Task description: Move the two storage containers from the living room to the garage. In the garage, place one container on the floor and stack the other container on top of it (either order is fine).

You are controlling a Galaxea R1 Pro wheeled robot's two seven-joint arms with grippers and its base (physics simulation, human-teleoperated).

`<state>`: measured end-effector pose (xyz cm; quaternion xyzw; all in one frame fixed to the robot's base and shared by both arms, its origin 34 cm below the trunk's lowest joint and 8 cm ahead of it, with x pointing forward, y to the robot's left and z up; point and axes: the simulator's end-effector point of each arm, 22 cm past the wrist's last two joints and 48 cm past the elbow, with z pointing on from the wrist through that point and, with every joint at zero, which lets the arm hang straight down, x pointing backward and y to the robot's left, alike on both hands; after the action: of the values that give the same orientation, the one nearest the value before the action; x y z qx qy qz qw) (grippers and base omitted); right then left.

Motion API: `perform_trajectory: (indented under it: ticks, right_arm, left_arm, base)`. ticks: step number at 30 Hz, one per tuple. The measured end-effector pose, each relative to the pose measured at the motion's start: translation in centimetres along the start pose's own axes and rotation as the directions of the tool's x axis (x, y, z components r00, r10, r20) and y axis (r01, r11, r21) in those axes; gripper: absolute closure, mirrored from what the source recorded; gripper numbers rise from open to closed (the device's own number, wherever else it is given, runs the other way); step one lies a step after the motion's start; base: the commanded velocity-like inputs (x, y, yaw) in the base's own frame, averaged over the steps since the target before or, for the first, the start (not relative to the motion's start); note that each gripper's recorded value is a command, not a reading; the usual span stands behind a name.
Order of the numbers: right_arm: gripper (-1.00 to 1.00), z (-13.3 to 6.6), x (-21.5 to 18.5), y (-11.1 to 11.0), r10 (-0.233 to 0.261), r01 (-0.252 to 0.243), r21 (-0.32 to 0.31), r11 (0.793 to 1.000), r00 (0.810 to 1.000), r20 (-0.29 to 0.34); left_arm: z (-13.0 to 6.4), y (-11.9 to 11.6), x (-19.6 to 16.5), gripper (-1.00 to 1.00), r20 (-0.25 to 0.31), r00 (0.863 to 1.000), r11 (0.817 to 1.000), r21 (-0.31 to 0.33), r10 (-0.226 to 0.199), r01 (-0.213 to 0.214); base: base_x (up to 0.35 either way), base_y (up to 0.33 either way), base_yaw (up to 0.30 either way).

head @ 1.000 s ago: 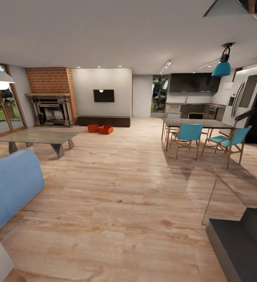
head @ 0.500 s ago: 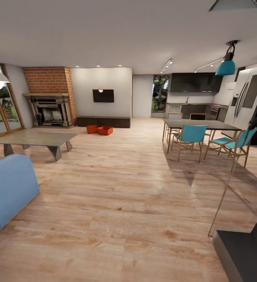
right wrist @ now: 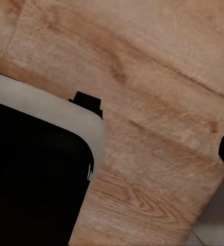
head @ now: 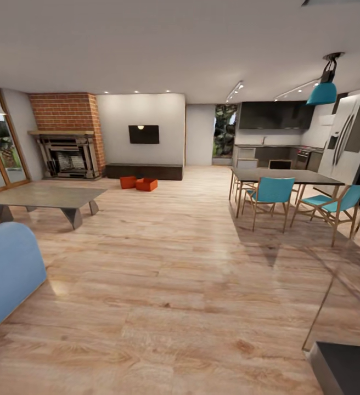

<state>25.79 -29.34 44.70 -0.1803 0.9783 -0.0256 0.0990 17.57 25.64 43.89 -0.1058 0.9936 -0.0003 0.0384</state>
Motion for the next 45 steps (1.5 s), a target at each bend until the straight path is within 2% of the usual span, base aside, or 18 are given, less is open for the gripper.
perform_trajectory:
  ticks: [19, 25, 27, 30, 37, 45]
  right_arm:
    - [-1.00, 0.0, 0.1, -0.3, 0.003, -0.003, 0.004, 1.000, 1.000, 0.000]
    - [-1.00, 0.0, -0.3, -0.4, 0.027, -0.027, 0.009, 1.000, 1.000, 0.014]
    - [-1.00, 0.0, -0.5, -0.6, 0.073, -0.073, 0.015, 0.997, 0.997, 0.021]
    - [-1.00, 0.0, -0.6, -0.8, 0.099, -0.100, 0.020, 0.995, 0.995, 0.026]
    - [-1.00, 0.0, -0.7, -1.2, 0.111, -0.112, 0.035, 0.993, 0.993, 0.032]
    - [-1.00, 0.0, -0.5, -1.5, 0.101, -0.102, 0.049, 0.994, 0.995, 0.023]
  left_arm:
    - [0.0, -0.2, 0.0, -1.00, 0.000, 1.000, 1.000, 0.002, 0.000, 0.000]
    - [0.0, -0.4, 0.1, -1.00, -0.001, 1.000, 1.000, 0.004, 0.001, -0.001]
    - [0.0, -0.4, 0.1, -1.00, -0.001, 1.000, 1.000, 0.004, 0.002, -0.002]
    - [0.0, -0.4, 0.1, -1.00, 0.000, 1.000, 1.000, 0.004, 0.001, -0.001]
    - [0.0, -0.4, 0.1, -1.00, -0.001, 1.000, 1.000, 0.003, 0.001, -0.001]
    - [0.0, -0.4, 0.1, -1.00, -0.001, 1.000, 1.000, 0.003, 0.002, -0.002]
  base:
    - [0.326, 0.000, 0.000]
    - [0.326, 0.000, 0.000]
    - [0.326, 0.000, 0.000]
    - [0.326, 0.000, 0.000]
    - [0.326, 0.000, 0.000]
    - [0.326, 0.000, 0.000]
